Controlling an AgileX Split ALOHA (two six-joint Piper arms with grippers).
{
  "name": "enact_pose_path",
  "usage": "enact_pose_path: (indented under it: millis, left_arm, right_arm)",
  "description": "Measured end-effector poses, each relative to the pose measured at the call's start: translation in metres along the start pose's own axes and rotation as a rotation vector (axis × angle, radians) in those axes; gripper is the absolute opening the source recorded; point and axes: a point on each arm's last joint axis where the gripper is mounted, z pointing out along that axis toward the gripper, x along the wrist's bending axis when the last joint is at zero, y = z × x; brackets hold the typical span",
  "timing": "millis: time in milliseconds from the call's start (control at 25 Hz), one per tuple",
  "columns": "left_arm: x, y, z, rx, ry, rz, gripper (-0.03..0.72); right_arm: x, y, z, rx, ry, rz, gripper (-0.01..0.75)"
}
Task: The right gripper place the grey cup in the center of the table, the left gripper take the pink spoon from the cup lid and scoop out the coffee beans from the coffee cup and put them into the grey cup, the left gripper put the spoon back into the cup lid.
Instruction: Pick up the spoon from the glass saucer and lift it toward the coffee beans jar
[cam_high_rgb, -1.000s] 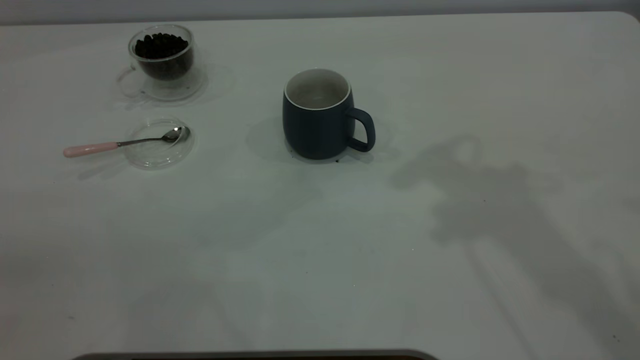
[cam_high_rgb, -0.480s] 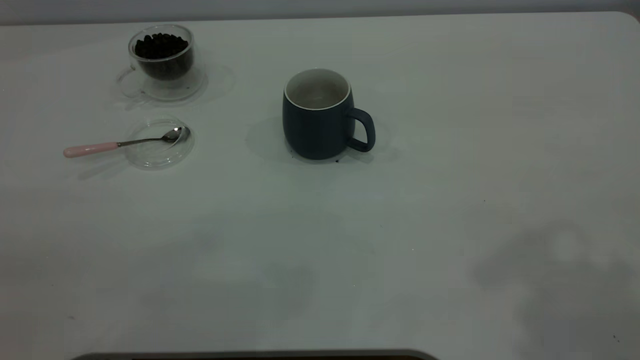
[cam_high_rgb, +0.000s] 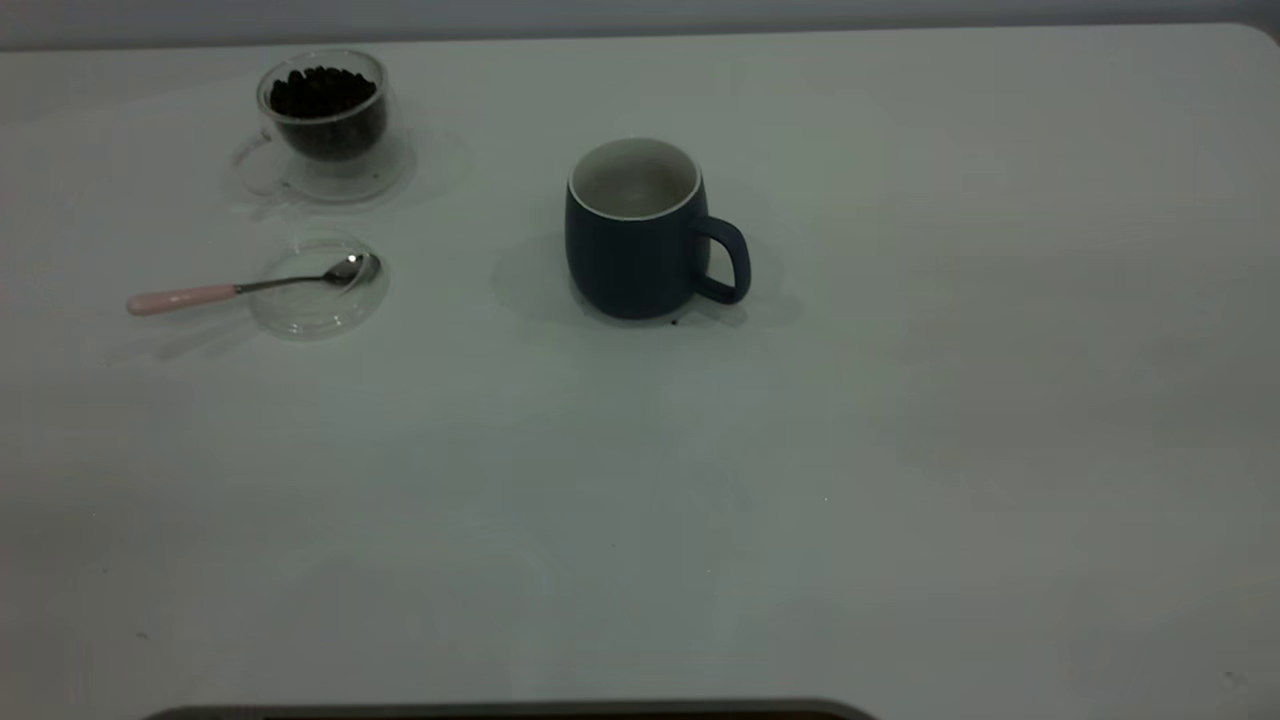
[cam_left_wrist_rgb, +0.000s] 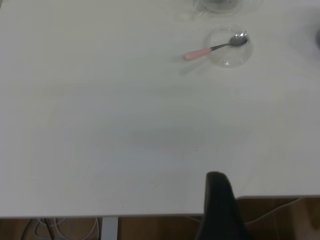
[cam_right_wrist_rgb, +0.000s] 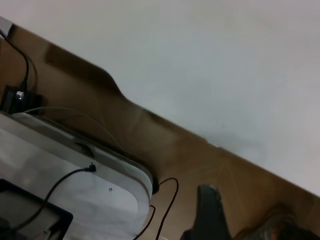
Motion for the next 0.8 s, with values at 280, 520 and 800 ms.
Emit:
enact_pose_path:
  millis: [280, 520, 800]
  left_arm:
    - [0.000, 0.000, 0.000, 0.000, 0.000, 0.000, 0.548]
    - [0.000, 0.000, 0.000, 0.000, 0.000, 0.000, 0.548]
    - [0.000, 0.000, 0.000, 0.000, 0.000, 0.000, 0.548]
  right_arm:
    - [-0.005, -0.048, 0.005, -0.114, -0.091, 0.147, 0.591]
    - [-0.004, -0.064, -0.006, -0.280, -0.198, 0.255, 0.591]
    - [-0.003, -0.072, -0.014, -0.387, -0.296, 0.311, 0.591]
